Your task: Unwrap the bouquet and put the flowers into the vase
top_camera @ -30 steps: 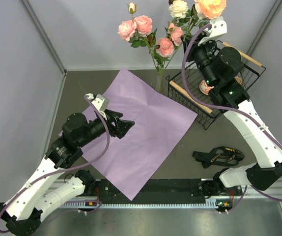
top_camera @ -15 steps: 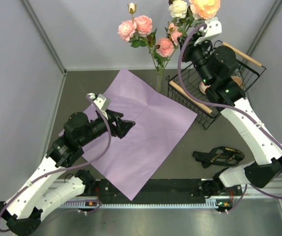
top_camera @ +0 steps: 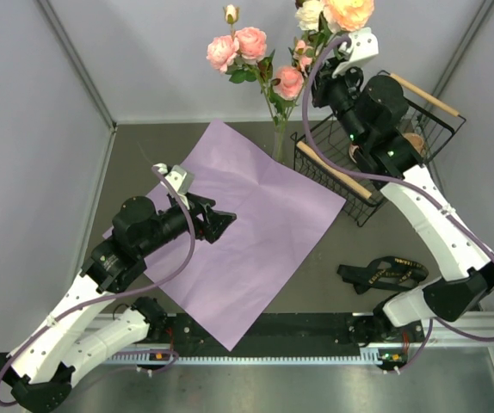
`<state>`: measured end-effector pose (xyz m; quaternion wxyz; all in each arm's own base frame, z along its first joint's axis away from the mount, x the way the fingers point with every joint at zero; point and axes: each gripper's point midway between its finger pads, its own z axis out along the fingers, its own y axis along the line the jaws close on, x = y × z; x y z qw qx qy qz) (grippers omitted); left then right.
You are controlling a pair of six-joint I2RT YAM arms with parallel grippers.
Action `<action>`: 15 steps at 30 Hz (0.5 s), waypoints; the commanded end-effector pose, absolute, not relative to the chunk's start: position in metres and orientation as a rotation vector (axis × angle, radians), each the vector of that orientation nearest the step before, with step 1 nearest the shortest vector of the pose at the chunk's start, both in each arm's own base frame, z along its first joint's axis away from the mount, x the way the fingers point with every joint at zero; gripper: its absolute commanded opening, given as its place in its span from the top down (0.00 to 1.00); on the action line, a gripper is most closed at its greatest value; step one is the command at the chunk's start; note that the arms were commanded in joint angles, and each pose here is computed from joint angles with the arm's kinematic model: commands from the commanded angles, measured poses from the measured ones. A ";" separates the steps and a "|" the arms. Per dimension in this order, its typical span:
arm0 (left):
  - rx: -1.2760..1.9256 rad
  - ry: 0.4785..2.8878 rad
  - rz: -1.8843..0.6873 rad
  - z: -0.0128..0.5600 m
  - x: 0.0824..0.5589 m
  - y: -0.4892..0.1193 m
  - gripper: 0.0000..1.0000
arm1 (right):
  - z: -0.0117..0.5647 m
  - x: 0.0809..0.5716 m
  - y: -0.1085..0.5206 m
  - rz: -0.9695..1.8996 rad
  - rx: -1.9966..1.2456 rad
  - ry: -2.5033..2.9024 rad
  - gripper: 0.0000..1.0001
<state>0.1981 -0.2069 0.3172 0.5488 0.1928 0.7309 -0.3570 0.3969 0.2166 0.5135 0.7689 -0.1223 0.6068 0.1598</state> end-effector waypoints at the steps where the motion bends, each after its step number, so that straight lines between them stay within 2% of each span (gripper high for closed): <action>1: 0.430 1.692 -0.850 0.329 0.199 -0.204 0.21 | 0.538 0.397 0.215 0.349 -0.265 1.280 1.00; 15: 0.434 1.700 -0.851 0.326 0.199 -0.205 0.21 | 0.531 0.411 0.228 0.315 -0.344 1.331 1.00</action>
